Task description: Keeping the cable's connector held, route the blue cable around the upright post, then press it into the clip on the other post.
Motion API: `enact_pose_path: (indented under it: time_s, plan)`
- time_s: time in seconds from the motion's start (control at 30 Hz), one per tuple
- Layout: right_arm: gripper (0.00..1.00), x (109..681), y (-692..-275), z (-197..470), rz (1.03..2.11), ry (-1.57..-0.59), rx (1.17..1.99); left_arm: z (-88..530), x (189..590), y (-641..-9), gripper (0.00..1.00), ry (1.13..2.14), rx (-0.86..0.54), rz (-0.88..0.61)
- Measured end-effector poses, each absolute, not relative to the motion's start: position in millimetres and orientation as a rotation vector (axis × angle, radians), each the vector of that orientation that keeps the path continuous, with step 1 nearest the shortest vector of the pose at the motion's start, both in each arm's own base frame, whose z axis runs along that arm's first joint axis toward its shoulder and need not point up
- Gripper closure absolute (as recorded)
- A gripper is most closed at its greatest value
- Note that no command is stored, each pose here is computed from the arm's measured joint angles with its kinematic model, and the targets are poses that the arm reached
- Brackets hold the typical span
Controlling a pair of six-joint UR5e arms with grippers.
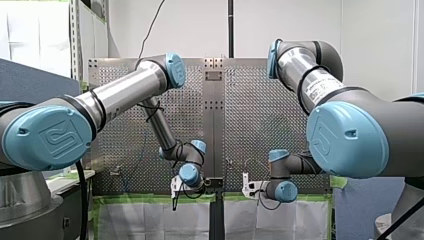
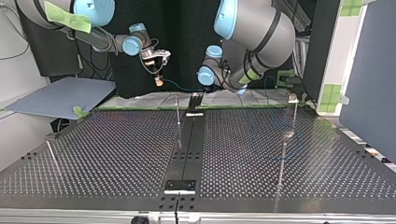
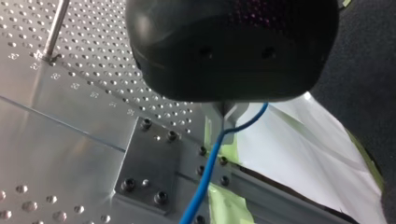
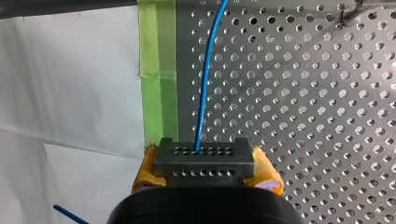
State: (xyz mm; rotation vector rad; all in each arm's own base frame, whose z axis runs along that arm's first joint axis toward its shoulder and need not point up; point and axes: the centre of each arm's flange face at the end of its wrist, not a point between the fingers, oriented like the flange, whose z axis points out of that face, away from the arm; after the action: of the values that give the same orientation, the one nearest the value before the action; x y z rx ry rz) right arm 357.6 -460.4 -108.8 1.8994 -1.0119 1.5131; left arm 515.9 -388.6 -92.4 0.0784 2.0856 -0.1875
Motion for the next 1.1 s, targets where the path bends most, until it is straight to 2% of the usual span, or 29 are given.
enact_pose_path:
  time_s: [0.33,0.37,0.4,0.47,0.5,0.57,0.7,0.77,0.8,0.83,1.03,1.07,1.1]
  plan:
    - [1.00,357.6,-460.8,-108.7,1.514,-1.010,1.897,-92.9,514.1,-388.0,1.00,2.098,0.116,-0.166]
    - [1.00,357.7,-460.8,-108.6,1.515,-1.009,1.897,-93.1,513.9,-387.0,0.82,2.103,0.128,-0.158]
    - [1.00,357.7,-460.8,-108.6,1.515,-1.009,1.896,-93.3,513.7,-385.9,0.82,2.107,0.137,-0.150]
    - [1.00,357.8,-460.8,-108.6,1.515,-1.009,1.896,-93.7,513.3,-383.2,0.66,2.120,0.158,-0.130]
    - [1.00,357.8,-460.9,-108.6,1.516,-1.008,1.896,-93.9,513.1,-381.9,0.66,2.126,0.167,-0.121]
    - [1.00,357.9,-461.3,-108.4,1.516,-1.007,1.895,-94.3,512.1,-379.5,0.57,2.140,0.189,-0.103]
    - [1.00,358.0,-461.2,-108.4,1.514,-1.006,1.897,-95.2,510.0,-376.6,0.57,2.166,0.241,-0.088]
    - [1.00,358.0,-461.1,-108.5,1.514,-1.006,1.898,-95.5,510.0,-375.5,0.43,2.173,0.265,-0.088]
    - [1.00,358.1,-461.0,-108.5,1.513,-1.005,1.899,-95.7,510.4,-375.0,0.43,2.175,0.275,-0.089]
    - [1.00,358.3,-460.8,-108.5,1.512,-1.004,1.899,-95.7,511.0,-374.4,0.38,2.175,0.285,-0.091]
    - [1.00,359.1,-460.6,-108.4,1.511,-0.998,1.901,-96.3,515.2,-370.6,0.38,2.176,0.349,-0.107]
    - [1.00,359.1,-460.7,-108.4,1.511,-0.998,1.901,-96.4,515.9,-369.8,0.34,2.177,0.360,-0.111]
    - [1.00,359.1,-460.9,-108.4,1.511,-0.998,1.901,-96.5,516.5,-369.2,0.34,2.177,0.367,-0.116]
